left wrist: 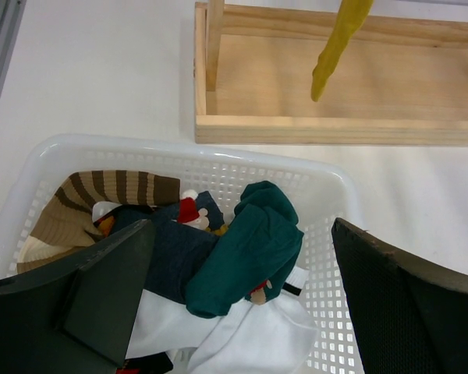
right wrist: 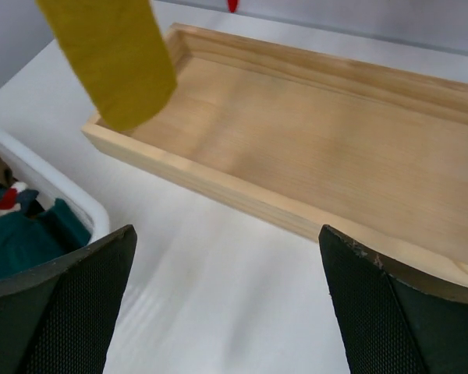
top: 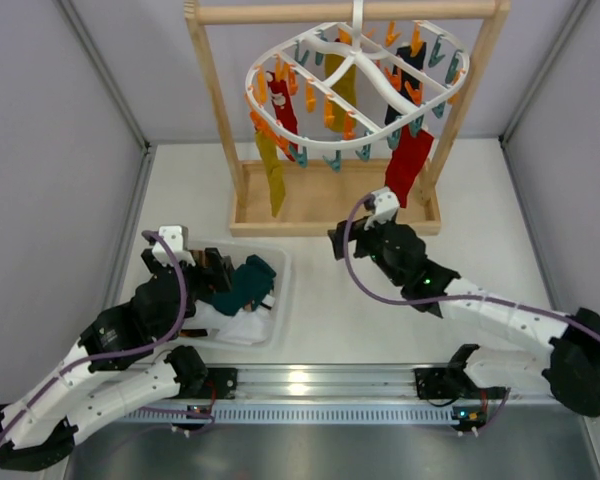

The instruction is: Remove the socks clipped to the hanger

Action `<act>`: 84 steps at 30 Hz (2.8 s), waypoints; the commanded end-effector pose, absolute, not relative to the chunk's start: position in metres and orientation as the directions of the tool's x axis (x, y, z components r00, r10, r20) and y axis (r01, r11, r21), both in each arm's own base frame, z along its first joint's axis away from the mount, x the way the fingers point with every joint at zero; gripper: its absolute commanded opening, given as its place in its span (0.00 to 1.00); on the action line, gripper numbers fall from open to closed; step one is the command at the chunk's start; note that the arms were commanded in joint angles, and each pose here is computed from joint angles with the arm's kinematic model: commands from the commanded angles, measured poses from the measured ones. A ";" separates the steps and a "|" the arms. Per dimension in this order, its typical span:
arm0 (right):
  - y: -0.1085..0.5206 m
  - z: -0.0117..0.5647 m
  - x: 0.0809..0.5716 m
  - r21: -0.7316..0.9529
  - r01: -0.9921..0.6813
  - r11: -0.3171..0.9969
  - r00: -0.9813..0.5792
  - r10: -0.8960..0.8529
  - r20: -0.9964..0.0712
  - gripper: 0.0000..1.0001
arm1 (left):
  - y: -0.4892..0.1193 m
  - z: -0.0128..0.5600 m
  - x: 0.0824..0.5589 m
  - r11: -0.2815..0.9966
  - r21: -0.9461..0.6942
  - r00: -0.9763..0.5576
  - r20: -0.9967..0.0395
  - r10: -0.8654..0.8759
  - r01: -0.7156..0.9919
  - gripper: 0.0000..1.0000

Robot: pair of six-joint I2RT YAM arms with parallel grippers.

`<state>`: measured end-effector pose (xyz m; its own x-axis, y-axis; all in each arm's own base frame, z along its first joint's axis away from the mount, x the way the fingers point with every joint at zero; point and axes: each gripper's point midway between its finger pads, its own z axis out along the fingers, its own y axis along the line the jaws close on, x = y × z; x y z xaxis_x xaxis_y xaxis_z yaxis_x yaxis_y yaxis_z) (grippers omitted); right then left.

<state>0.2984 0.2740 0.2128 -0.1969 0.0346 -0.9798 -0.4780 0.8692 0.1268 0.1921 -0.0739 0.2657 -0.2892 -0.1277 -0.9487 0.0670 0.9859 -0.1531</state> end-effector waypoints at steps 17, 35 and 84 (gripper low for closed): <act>0.107 0.270 0.311 0.023 -0.305 0.952 -0.158 -0.027 -0.987 1.00 | -0.072 0.268 0.192 0.983 -0.176 -0.278 -0.948 -0.154 0.058 0.99; 0.143 0.306 0.353 0.048 -0.405 0.913 0.111 0.101 -0.989 0.00 | -0.126 0.349 0.203 0.939 -0.286 -0.306 -0.926 -0.219 0.192 0.99; 0.356 0.279 0.251 -0.024 -0.375 0.927 0.096 0.013 -0.995 0.00 | -0.341 0.443 0.327 0.974 0.166 -0.131 -0.974 0.186 0.153 0.88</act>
